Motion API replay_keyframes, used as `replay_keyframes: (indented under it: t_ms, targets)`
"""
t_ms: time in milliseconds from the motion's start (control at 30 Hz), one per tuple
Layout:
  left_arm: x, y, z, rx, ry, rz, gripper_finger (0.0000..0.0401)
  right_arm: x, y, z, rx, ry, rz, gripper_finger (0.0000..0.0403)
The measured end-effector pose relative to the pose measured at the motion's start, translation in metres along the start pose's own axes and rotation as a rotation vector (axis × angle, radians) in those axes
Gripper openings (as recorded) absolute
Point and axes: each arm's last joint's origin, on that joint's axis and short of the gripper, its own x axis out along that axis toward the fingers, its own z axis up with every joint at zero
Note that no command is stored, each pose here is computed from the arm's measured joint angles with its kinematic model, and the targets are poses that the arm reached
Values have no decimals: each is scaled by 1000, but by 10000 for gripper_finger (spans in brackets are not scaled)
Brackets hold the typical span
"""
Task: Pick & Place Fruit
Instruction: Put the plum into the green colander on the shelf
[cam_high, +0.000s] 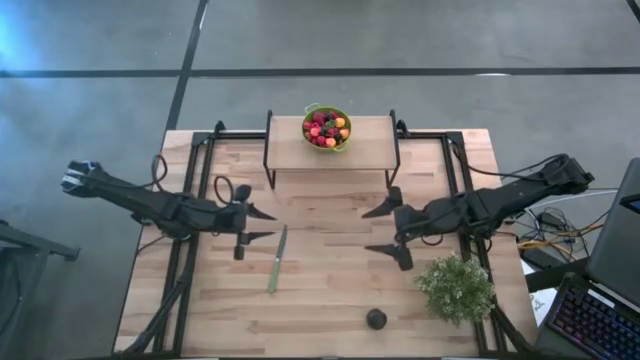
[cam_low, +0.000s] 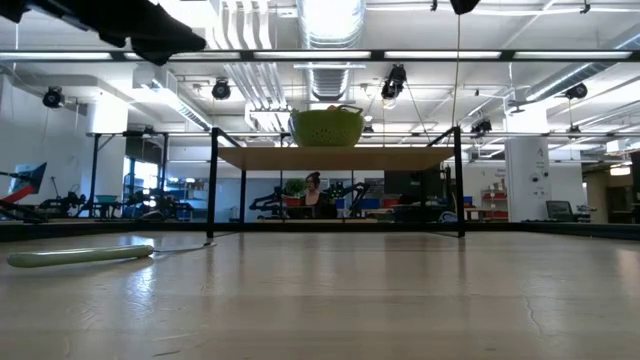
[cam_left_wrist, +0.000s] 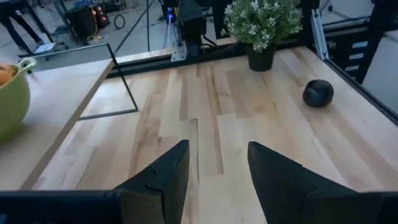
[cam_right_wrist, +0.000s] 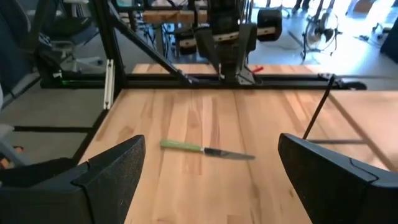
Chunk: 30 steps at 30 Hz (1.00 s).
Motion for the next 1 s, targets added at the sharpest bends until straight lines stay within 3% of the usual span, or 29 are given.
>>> replay_keyframes:
  t_ms: [400,800,1000]
  targets:
    - [-15,3,-34,-33,-78,4,170,21,24,-3,17,171,2,363]
    - [-16,3,-36,-8,-85,6,170,52,54,-1,96,529,-151,363]
    - [-16,3,-37,-7,-80,6,170,69,81,-2,95,620,-152,363]
